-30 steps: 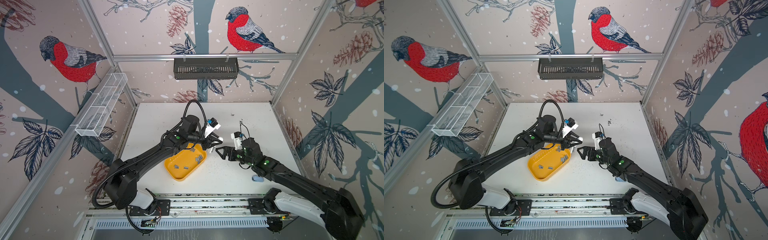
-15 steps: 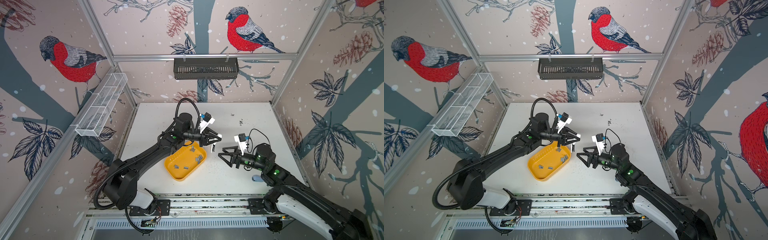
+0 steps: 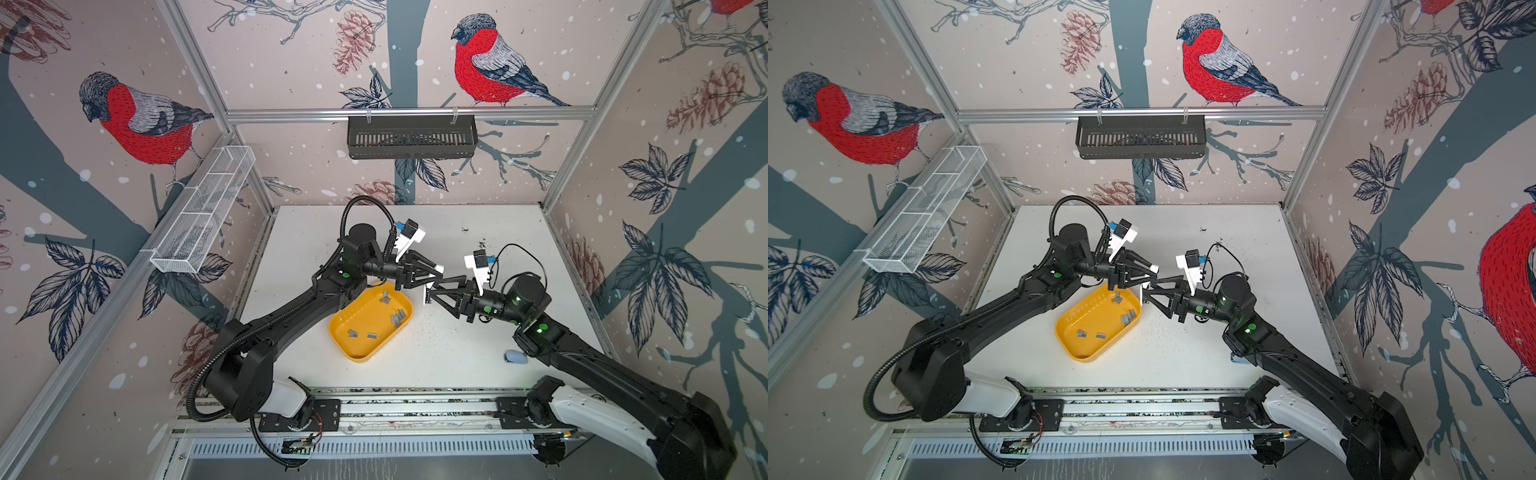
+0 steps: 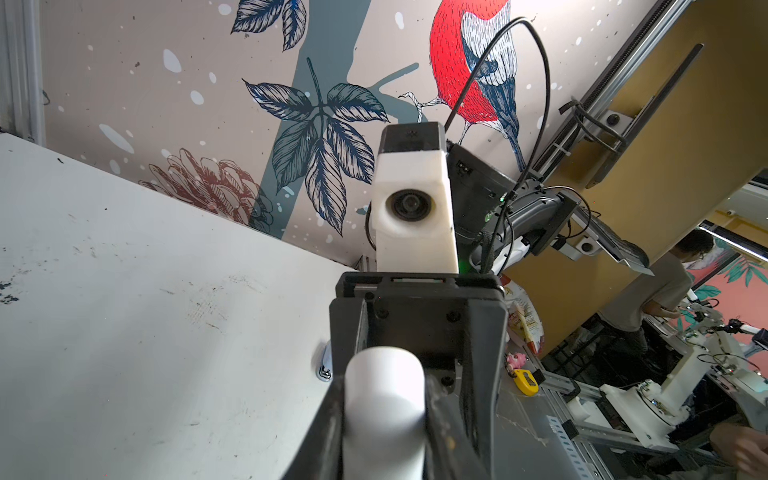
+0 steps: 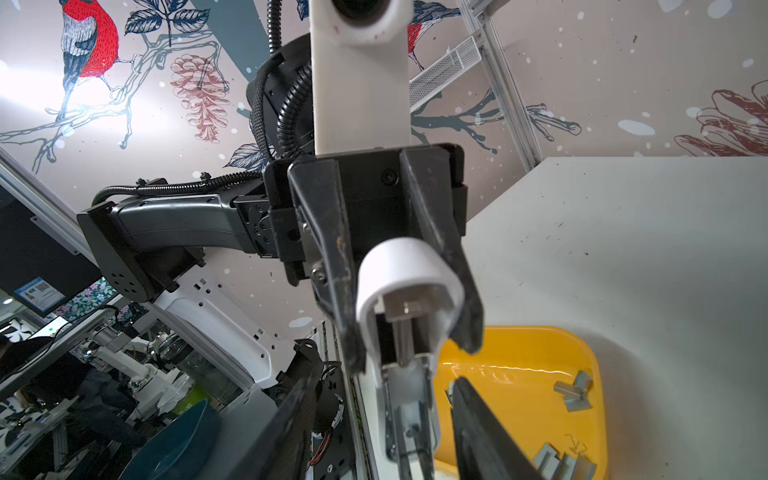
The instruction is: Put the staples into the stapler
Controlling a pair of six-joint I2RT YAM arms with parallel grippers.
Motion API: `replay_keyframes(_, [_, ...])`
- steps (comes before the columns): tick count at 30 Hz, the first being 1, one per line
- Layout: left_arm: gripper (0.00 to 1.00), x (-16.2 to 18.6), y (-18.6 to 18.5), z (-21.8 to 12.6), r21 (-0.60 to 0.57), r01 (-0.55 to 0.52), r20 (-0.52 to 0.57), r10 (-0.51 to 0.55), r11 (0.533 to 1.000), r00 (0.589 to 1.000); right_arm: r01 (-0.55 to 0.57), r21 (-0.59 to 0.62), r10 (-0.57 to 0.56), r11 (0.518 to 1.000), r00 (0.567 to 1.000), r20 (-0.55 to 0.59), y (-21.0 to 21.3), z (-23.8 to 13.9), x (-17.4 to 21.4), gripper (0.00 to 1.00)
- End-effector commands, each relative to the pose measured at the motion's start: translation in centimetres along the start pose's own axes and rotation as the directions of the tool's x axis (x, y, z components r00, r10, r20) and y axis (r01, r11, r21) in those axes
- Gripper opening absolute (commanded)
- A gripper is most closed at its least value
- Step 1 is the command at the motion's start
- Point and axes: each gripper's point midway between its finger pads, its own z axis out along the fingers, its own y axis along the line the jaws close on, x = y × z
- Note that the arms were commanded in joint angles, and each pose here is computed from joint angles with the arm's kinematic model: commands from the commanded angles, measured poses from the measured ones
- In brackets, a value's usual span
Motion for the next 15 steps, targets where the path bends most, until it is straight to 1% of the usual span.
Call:
replay_keyframes(1, [0.20, -1.0, -1.1, -0.1, 0.038, -0.033, 0.013, 0.032, 0.999, 0.999, 0.040, -0.025, -0.039, 0.999, 0.999, 0.032, 0.7, 0.2, -1.1, 0.51])
replay_keyframes(11, [0.19, -0.9, -0.7, 0.0, 0.041, -0.010, 0.012, 0.010, 0.999, 1.000, 0.037, -0.008, -0.037, 0.999, 0.998, 0.049, 0.1, 0.7, -1.7, 0.43])
replay_keyframes(15, [0.19, -0.8, -0.7, 0.1, 0.043, -0.007, 0.011, 0.007, 0.999, 1.000, 0.033, 0.002, -0.033, 0.999, 0.998, 0.056, -0.3, 1.0, -1.8, 0.42])
